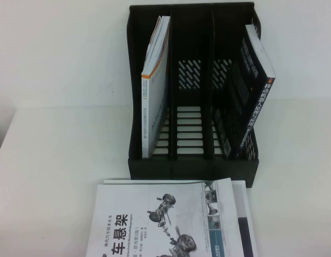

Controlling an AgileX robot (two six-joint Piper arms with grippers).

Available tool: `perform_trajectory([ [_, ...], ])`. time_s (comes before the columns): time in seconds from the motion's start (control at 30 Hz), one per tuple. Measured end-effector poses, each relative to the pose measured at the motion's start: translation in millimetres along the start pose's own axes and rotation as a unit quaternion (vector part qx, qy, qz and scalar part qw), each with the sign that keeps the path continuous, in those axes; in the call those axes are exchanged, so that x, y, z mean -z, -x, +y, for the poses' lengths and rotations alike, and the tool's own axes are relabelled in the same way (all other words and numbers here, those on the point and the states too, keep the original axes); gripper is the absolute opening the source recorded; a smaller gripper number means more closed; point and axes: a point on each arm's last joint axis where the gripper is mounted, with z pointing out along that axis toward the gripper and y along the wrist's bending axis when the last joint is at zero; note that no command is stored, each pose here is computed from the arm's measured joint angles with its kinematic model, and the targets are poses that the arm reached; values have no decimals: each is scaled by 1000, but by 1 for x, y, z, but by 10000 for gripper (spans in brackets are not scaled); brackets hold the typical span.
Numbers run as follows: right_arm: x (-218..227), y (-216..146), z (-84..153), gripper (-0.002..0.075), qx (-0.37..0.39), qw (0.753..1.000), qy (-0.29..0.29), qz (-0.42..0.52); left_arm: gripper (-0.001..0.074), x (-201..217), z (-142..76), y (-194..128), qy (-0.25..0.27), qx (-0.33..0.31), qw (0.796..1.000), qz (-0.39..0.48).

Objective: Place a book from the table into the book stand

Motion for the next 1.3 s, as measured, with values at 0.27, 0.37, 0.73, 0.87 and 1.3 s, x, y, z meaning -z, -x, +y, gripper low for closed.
perform_trajectory([
  [0.27,0,0,0,-3,0,1000,0,0,-4,0,0,0,0,0,1000,-1],
  [0.37,0,0,0,-3,0,1000,0,0,-4,0,0,1,-1,0,1000,-3],
  [0.73,0,1,0,-3,0,1000,0,-3,-4,0,0,1,-2,0,1000,-7],
  [0.87,-1,3,0,-3,0,1000,3,-22,-4,0,-1,3,-8,0,1000,-22],
  [1.3,5,30,4,-3,0,984,25,-175,-4,9,-14,38,-78,0,972,-220],
])
